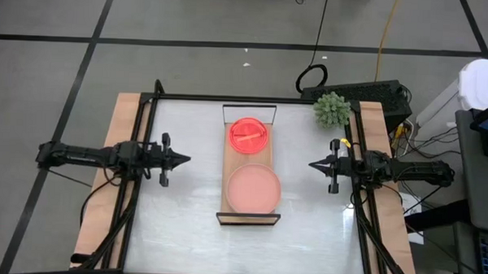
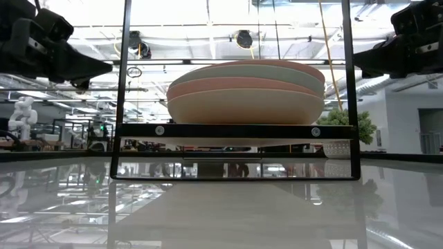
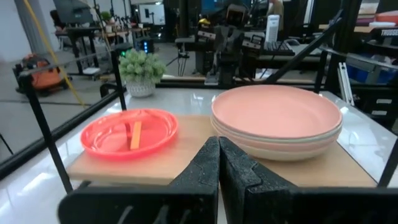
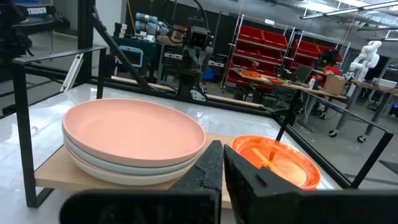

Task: Place and stack plates onto a shelf
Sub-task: Return to Home Position

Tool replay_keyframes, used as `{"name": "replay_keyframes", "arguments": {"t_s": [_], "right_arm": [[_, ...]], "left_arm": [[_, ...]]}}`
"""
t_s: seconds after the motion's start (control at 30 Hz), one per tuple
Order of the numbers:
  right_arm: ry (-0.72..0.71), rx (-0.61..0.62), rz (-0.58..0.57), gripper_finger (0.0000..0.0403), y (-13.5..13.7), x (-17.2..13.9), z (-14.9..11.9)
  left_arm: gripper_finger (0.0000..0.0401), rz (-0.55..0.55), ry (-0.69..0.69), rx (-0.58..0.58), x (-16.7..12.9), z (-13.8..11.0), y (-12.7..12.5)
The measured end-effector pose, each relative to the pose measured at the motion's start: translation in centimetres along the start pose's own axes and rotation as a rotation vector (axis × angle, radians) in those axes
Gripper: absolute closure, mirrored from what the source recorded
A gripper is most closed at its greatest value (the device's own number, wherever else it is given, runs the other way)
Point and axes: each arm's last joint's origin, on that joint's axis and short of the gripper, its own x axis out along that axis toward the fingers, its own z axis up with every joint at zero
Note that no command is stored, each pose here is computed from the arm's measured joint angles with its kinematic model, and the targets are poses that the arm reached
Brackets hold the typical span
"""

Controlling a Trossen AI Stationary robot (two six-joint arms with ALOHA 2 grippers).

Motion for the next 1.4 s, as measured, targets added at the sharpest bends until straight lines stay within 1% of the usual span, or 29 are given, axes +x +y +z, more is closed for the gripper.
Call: {"name": "replay_keyframes", "arguments": {"t_s": [0.13,0.2,0.33,0.6,0.8,1.1,1.4], "right_arm": [[0.003,-0.002,0.000,0.0403,0.01,0.00,-0.03],[0.004,-0.003,0.000,0.0403,0.01,0.00,-0.04],[0.005,-0.003,0.001,0.0403,0.01,0.00,-0.05],[-0.011,-0.004,-0.009,0.0403,-0.04,0.00,0.10],[-0.007,-0.003,0.021,0.0403,0.06,0.00,0.02],[-0.011,-0.060,0.020,0.0403,0.05,0.00,0.06],[0.002,-0.025,0.029,0.0403,0.10,0.00,-0.07]], "left_arm": [[0.0400,0.020,0.020,-0.024,-0.42,-0.28,0.10],[0.0400,0.031,0.000,-0.027,-0.58,-0.08,0.15],[0.0400,0.037,-0.029,-0.010,-0.79,0.16,0.19],[0.0400,0.036,-0.030,-0.005,-0.81,0.16,0.19],[0.0400,0.035,-0.029,-0.005,-0.81,0.15,0.19],[0.0400,0.017,-0.025,-0.003,-0.80,0.10,0.14],[0.0400,0.017,-0.029,0.002,-0.80,0.12,0.13]]}}
